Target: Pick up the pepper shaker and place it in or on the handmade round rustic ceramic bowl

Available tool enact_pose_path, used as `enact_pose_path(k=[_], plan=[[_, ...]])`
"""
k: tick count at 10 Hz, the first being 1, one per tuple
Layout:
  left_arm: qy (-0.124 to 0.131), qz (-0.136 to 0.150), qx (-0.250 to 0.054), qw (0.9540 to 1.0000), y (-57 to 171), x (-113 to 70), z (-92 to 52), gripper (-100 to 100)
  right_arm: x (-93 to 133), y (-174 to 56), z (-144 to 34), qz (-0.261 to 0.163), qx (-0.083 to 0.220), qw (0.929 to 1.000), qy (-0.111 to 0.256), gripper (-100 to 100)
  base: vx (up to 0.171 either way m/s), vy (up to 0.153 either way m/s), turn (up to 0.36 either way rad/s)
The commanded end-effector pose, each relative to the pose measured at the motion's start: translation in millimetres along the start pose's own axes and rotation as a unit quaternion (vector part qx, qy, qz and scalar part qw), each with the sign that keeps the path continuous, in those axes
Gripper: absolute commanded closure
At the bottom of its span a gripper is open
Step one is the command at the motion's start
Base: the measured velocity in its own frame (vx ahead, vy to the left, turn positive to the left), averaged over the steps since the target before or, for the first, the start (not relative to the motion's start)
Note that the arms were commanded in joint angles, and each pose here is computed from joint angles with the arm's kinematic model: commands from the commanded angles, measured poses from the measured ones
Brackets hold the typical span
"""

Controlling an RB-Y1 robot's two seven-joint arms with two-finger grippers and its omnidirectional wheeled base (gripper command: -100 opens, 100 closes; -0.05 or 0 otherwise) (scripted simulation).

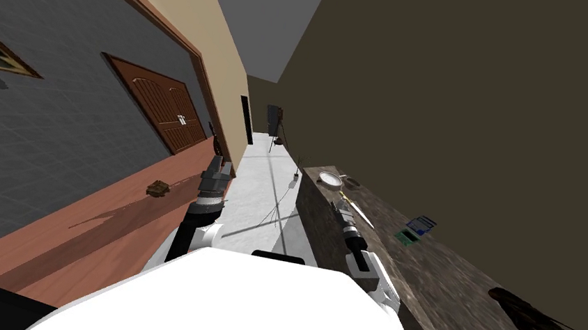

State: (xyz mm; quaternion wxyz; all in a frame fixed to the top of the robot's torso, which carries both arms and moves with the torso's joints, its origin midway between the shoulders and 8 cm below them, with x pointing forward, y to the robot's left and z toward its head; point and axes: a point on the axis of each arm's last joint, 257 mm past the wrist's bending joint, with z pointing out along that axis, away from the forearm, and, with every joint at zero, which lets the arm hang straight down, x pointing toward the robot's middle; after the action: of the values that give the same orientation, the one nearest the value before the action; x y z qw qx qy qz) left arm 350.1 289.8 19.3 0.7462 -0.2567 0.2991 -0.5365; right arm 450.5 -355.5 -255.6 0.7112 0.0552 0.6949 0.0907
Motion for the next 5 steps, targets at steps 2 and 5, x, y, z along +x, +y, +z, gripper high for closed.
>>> enact_pose_path(k=[2, 5], plan=[[0.000, 0.000, 0.000, 1.0000, 0.0, 0.0, 0.0, 0, 11.5, -29.1, -4.6, -0.036, 0.027, 0.9989, 0.017, -100, 0.080, 0.025, -0.053], [0.000, 0.000, 0.000, 1.0000, 0.0, 0.0, 0.0, 0, 21.3, -63.8, -11.2, -0.077, 0.059, 0.9946, 0.037, -100, 0.111, 0.041, -0.064]])
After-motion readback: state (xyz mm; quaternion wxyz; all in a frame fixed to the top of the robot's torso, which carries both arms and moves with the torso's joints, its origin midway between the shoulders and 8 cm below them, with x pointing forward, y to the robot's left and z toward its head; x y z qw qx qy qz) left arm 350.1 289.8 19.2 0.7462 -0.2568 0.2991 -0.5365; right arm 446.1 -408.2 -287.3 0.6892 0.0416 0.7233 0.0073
